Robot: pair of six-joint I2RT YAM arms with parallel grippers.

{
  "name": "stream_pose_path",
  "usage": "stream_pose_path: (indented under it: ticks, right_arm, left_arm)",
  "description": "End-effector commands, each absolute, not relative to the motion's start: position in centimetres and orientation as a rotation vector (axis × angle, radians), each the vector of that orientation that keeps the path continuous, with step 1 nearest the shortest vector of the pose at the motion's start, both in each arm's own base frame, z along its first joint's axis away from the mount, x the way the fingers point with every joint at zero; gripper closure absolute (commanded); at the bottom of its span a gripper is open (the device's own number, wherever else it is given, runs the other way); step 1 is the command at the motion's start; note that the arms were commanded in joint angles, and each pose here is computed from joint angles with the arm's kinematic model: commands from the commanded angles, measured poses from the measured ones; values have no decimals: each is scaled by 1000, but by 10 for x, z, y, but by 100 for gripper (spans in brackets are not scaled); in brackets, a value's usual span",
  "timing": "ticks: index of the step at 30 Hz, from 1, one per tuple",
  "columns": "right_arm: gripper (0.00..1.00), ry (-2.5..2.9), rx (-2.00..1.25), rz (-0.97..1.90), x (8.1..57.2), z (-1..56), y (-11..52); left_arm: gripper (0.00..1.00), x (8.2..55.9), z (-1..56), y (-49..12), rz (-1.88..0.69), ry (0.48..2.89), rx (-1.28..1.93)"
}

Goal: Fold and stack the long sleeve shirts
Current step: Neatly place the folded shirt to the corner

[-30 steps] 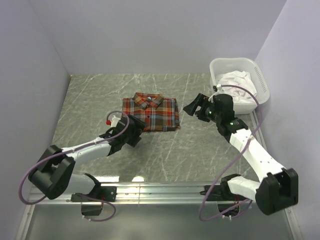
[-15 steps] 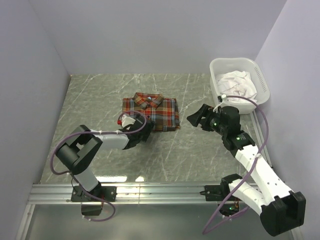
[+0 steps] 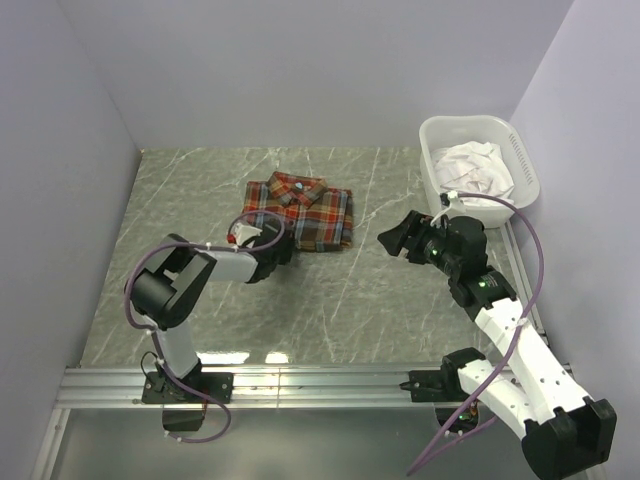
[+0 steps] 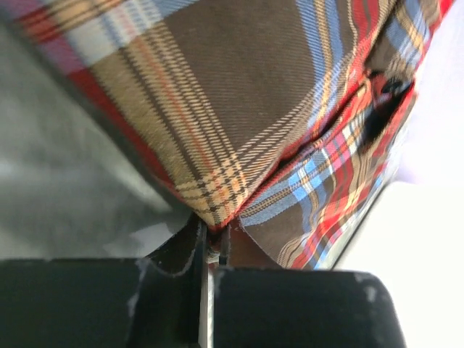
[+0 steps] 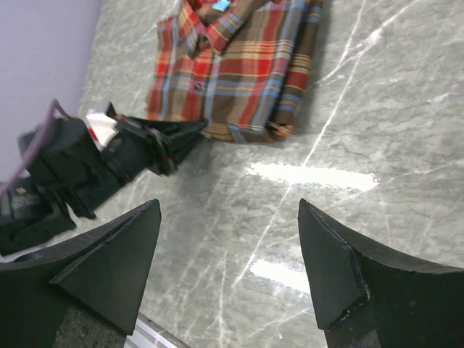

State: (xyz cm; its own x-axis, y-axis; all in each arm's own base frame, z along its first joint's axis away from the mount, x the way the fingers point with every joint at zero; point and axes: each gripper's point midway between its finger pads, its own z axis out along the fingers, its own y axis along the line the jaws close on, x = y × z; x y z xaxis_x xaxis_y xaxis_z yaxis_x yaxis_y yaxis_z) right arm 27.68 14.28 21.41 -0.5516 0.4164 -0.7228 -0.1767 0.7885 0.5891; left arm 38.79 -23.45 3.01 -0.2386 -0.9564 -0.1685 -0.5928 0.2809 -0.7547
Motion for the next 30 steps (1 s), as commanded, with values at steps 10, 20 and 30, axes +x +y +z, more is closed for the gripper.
stream_pose_path:
  ticks: [10,20,30]
  right_arm:
    - [18,2002,118,664,280,227,131]
    - [18,2014,93,640,289,235,132]
    - [19,1996,114,606,288,241,125]
  left_arm:
    - [99,450,19,-87,-563,1797,-1603]
    - [100,501,29,43,-462,1713,-1630]
    - [84,543,22,102,-475,1786,-1562]
